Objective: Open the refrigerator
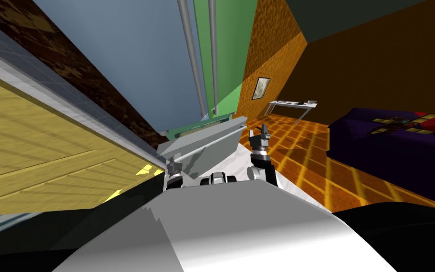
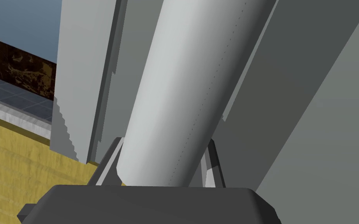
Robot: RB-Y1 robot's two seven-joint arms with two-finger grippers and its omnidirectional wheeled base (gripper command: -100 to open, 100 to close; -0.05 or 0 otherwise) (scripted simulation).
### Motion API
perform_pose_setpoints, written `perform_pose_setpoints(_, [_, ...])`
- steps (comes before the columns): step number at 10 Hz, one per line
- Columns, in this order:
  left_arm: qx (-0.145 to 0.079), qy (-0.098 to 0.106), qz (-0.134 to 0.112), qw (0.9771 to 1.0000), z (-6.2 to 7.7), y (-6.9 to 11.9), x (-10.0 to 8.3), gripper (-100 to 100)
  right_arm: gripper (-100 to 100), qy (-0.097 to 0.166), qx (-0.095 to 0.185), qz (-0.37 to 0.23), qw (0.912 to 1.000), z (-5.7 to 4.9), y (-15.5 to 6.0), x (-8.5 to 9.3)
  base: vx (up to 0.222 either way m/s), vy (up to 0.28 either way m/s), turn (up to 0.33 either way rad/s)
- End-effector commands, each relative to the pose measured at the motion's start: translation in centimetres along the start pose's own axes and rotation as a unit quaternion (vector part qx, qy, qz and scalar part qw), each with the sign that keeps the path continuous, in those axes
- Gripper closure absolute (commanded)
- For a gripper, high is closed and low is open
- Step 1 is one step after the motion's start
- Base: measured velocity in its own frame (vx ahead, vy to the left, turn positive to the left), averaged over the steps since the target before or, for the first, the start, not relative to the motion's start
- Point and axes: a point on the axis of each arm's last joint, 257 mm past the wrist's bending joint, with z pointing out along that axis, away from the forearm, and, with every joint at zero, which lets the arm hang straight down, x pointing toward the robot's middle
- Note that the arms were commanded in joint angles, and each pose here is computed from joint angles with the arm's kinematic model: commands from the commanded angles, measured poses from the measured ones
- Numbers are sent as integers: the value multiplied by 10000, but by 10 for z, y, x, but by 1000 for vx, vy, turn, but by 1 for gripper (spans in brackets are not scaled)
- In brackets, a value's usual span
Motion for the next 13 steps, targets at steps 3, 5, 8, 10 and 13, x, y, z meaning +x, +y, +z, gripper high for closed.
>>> perform_pose_setpoints(3, [-42, 4, -5, 10000, -7, 1, 0, 100, 0, 0, 1, -1, 10000, 0, 0, 0, -128, -80, 10])
perform_pose_setpoints(5, [-42, 17, -9, 10000, -10, 1, 1, 100, 0, 0, 0, 0, 10000, 0, 0, 0, -162, -95, 11])
perform_pose_setpoints(8, [-10, 2, -5, 10000, -9, -13, 0, -100, 0, 0, 1, -1, 10000, 0, 0, 0, -82, -56, -2])
perform_pose_setpoints(10, [-5, -13, -4, 10000, -8, -24, -1, -100, 0, 0, 2, -3, 10000, 0, 0, 0, 52, 12, -13])
perform_pose_setpoints(13, [1, -30, 1, 10000, -7, -42, -1, -100, 0, 0, 1, -2, 10000, 0, 0, 0, 18, -5, -12])
